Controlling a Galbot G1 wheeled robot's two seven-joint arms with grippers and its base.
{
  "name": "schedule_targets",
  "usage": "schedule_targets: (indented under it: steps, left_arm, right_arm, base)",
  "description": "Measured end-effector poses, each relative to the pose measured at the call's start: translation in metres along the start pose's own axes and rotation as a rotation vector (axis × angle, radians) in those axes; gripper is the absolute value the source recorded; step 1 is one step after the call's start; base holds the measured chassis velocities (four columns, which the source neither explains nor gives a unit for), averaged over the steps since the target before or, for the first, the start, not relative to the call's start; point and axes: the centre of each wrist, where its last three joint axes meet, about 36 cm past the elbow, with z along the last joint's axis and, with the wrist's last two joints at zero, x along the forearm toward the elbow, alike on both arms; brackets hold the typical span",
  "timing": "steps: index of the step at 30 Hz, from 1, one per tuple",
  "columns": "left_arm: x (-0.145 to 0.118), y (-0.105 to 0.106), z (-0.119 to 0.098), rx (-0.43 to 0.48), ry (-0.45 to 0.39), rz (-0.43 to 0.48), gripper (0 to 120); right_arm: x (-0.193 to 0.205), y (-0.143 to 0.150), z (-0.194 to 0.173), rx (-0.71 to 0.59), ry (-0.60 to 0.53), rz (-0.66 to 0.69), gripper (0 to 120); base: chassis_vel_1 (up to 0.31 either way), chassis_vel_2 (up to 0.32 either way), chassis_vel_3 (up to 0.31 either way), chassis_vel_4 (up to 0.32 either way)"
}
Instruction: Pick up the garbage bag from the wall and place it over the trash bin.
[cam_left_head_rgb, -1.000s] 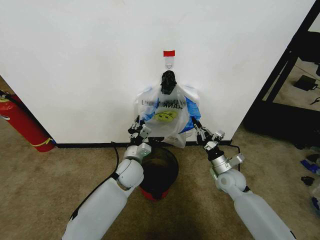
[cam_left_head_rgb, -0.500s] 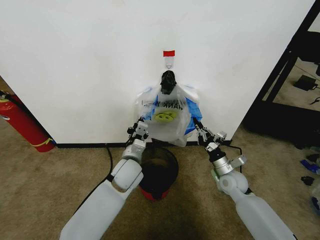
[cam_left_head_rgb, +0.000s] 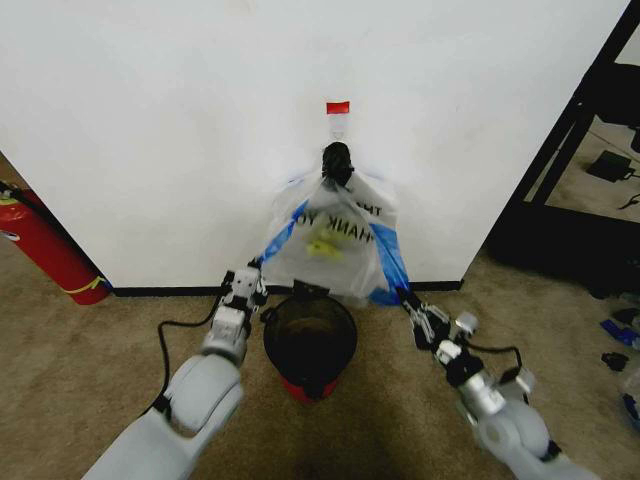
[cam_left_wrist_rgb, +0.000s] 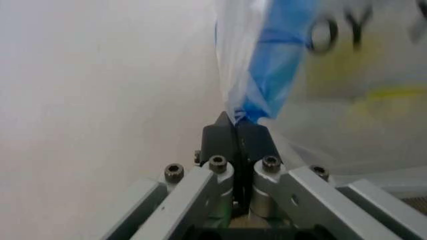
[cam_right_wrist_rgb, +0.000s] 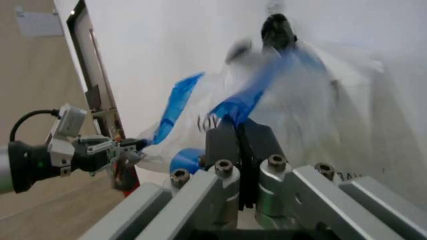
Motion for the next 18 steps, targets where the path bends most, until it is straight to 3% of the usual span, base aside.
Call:
schedule_targets:
  steps: [7,18]
  left_arm:
    - [0.025,-0.005,0.004,0.016,0.017,-0.017,0]
    - [0.07,0.023,-0.046,0.07,-0.103,-0.142,0]
  right_arm:
    - [0.022,0.02,0.013,0.007,-0.025,0.013,0]
    - [-0.006,0.023,-0.025,0.045,-0.15,-0.077,0]
  base:
    - [0.0,0.0,0.0,0.0]
    - [0.0,0.0,0.0,0.0]
